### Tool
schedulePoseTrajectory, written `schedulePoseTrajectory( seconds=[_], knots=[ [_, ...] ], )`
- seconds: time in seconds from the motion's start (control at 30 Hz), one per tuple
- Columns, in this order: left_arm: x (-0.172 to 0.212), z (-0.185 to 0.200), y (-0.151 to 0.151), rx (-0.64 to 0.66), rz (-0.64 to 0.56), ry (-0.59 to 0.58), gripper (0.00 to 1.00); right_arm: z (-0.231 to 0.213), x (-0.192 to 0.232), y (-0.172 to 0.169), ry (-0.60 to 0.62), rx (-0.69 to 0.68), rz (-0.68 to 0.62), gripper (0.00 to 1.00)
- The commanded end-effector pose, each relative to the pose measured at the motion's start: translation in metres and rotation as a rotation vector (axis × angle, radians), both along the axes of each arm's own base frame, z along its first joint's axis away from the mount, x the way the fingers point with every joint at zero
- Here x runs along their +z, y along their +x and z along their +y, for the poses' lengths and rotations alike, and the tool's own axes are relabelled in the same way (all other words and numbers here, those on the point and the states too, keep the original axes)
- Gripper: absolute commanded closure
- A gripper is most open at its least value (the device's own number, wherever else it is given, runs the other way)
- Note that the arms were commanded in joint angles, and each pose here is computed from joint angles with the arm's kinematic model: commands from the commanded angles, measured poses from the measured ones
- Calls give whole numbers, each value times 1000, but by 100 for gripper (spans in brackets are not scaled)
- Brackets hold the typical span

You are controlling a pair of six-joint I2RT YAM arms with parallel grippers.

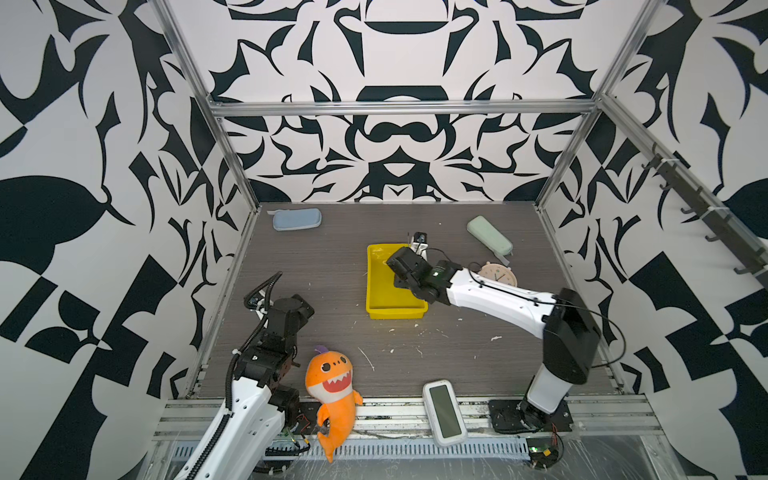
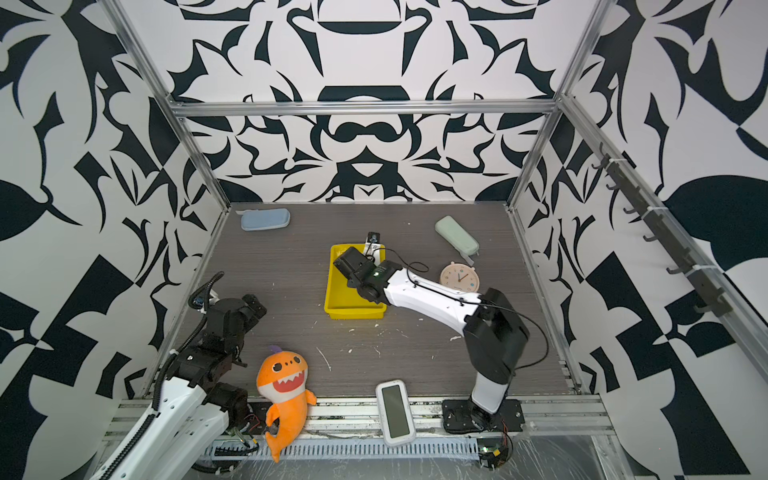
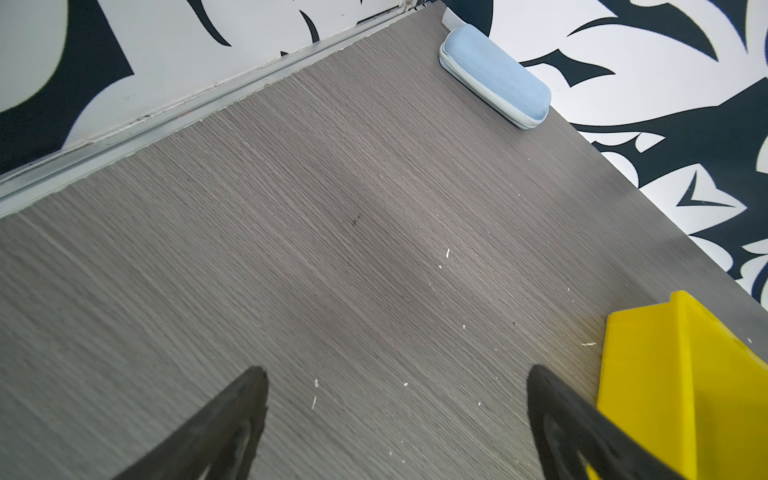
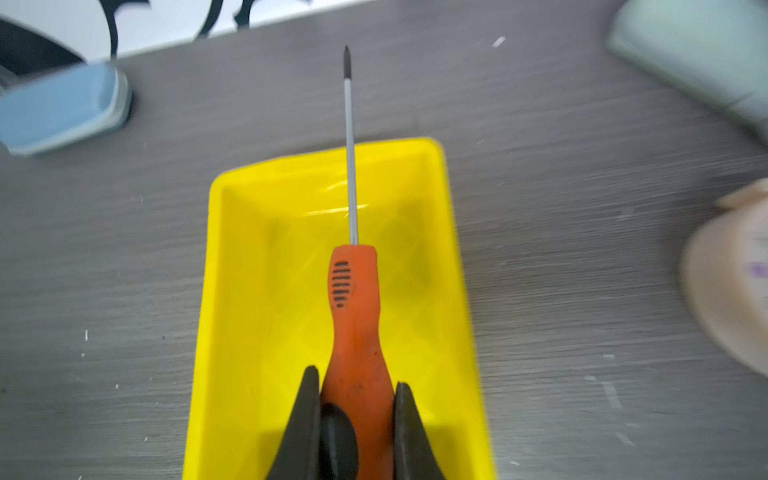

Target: Put the screwdriver in the bin

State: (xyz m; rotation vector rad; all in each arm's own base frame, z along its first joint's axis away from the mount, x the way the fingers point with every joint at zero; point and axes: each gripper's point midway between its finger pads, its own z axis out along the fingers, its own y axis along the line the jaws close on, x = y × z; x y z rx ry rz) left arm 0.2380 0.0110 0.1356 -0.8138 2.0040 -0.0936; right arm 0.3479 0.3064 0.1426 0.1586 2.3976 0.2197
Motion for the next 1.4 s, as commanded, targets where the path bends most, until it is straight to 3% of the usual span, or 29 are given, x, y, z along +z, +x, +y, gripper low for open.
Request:
schedulePoseTrajectory(
  seconds=[0.0,0.07,0.13,0.2,0.27,0.3,0.4,0.53,0.6,0.73,0.87,1.0,1.13,1.27,1.37],
  knots=[
    [-9,0,-2,-7,16,1,0,18,-19,3,14,36,67,100],
    [-10,-1,-2,-7,19,2,0,24,-29,2,21,38,100,98],
    [-10,-1,-2,-8,19,2,0,28,-32,1,30,46,109,85],
    [-10,1,-2,-1,20,6,0,27,-28,1,12,53,110,60],
    [-13,7,-5,47,27,7,0,21,-16,1,-29,60,99,18],
    [-15,12,-6,88,27,4,0,17,-6,1,-41,68,84,3],
    [-11,12,1,85,7,22,0,0,27,-3,-65,84,10,2],
    [15,-2,26,-7,-41,65,0,-68,79,-6,-216,-4,-166,0],
    [25,4,34,17,-53,122,0,-109,89,-3,-275,-57,-226,9],
    [40,12,49,40,-65,243,0,-206,77,-5,-485,-224,-341,16],
    [47,5,65,5,-121,261,0,-273,39,-20,-544,-323,-362,17],
    [44,-2,78,-61,-169,344,0,-273,22,-28,-580,-182,-453,13],
    [36,-15,92,-215,-161,534,0,-245,1,-32,-649,131,-631,2],
    [23,-15,104,-255,-174,648,1,-266,-21,-15,-630,71,-579,0],
    [6,-6,110,-239,-149,660,1,-273,-28,0,-645,33,-559,0]
  ],
)
